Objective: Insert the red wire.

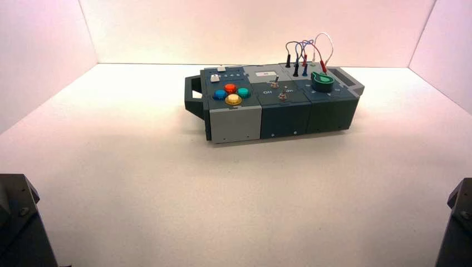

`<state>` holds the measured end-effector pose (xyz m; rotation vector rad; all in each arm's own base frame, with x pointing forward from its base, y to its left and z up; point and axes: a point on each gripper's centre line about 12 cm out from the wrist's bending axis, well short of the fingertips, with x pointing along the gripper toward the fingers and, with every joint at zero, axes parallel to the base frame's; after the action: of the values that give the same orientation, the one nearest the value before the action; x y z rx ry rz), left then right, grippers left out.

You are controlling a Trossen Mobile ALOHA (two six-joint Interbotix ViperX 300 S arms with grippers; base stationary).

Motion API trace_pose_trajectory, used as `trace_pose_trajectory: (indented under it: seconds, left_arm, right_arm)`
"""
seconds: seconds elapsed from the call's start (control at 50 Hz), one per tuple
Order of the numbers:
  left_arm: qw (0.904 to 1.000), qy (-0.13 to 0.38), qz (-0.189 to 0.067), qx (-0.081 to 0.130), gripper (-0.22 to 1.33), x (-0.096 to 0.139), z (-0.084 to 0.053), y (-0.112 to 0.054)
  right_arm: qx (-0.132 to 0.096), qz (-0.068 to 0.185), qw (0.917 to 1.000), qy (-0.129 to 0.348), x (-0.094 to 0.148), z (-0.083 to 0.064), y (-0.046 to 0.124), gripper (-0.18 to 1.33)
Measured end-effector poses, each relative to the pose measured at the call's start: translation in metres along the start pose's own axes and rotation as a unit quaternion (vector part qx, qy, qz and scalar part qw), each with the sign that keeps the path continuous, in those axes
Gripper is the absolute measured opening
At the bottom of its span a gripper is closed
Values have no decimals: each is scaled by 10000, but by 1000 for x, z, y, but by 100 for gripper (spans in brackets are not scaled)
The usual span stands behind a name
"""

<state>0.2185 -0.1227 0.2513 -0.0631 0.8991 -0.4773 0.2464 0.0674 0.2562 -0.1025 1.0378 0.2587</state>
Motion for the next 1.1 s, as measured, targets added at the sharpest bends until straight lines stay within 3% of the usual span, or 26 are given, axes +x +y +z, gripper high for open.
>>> trace_pose_trajectory:
  seconds: [0.34,0.58,0.78,1.1]
  left_arm:
    - [10000,-66,-18,23,56,-3,6,-2]
    - [10000,-35,-32,-10,56,-4,5,-2]
    - [9998,-95,-86,-124,56,-7,6,-4]
    - [9997,-133,-108,-161,56,-8,6,-5]
  right_arm:
    - [-98,-137,9993,349,38,12,-5,67]
    - [-486,-426,9951,752,61,19,-14,67]
    - [-754,-411,9905,1074,82,20,-14,67]
    - [-956,-380,9858,1329,117,33,-12,67]
